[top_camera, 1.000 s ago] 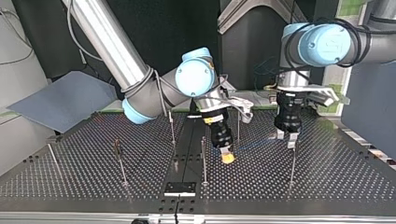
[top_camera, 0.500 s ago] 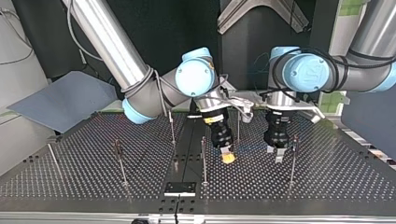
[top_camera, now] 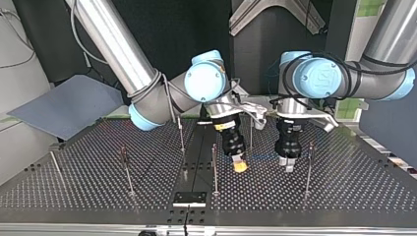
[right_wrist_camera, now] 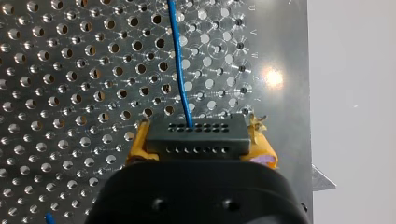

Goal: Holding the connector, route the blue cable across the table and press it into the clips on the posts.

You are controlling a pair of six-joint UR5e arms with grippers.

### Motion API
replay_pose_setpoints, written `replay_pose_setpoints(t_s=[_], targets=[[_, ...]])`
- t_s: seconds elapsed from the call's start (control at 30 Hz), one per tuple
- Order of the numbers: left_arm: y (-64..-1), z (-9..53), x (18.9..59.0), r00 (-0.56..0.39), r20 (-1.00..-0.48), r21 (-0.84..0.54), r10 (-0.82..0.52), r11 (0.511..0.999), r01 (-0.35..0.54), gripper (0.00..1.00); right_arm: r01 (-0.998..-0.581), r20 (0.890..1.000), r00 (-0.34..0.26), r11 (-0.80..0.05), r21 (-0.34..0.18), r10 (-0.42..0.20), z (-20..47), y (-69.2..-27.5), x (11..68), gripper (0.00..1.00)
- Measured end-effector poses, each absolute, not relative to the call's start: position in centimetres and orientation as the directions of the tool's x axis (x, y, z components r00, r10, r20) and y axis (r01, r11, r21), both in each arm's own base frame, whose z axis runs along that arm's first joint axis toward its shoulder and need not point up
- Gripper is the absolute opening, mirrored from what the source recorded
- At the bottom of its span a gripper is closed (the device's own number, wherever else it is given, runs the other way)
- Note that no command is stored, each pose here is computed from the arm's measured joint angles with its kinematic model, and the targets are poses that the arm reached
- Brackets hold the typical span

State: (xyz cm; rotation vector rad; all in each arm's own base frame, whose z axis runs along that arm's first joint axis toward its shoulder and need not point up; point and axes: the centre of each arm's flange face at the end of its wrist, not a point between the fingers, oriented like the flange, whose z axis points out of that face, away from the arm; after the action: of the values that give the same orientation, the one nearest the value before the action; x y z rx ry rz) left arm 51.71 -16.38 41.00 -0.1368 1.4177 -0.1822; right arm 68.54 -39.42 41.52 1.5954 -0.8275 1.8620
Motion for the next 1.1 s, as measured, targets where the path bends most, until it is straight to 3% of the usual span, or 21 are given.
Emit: replay_pose_setpoints(t_s=[0.03, 0.07, 0.43, 0.67, 1.1], targets=[[-16.4, 41.0, 51.7, 0.142, -0.968, -0.204, -0.208, 0.978, 0.044, 0.13, -0.743, 0.989, -0.147, -0.661, -0.101, 0.013, 41.5, -39.4, 68.5, 0.00], [-16.4, 41.0, 51.7, 0.142, -0.967, -0.206, -0.210, 0.978, 0.042, 0.00, -0.743, 0.989, -0.147, -0.661, -0.101, 0.013, 41.5, -39.4, 68.5, 0.00], [-16.0, 40.6, 51.4, 0.132, -0.969, -0.214, -0.210, 0.977, -0.012, 0.00, -0.743, 0.990, -0.144, -0.661, -0.103, 0.008, 41.4, -39.3, 68.5, 0.00], [-15.5, 38.7, 50.4, 0.076, -0.982, -0.178, -0.172, 0.981, -0.077, 0.00, -0.744, 0.990, -0.140, -0.658, -0.116, -0.016, 40.7, -39.3, 68.4, 0.00], [-15.2, 33.4, 48.1, 0.029, -0.990, -0.143, -0.141, 0.984, -0.104, 0.00, -0.750, 0.994, -0.075, -0.653, -0.105, -0.073, 36.3, -38.8, 67.9, 0.00]])
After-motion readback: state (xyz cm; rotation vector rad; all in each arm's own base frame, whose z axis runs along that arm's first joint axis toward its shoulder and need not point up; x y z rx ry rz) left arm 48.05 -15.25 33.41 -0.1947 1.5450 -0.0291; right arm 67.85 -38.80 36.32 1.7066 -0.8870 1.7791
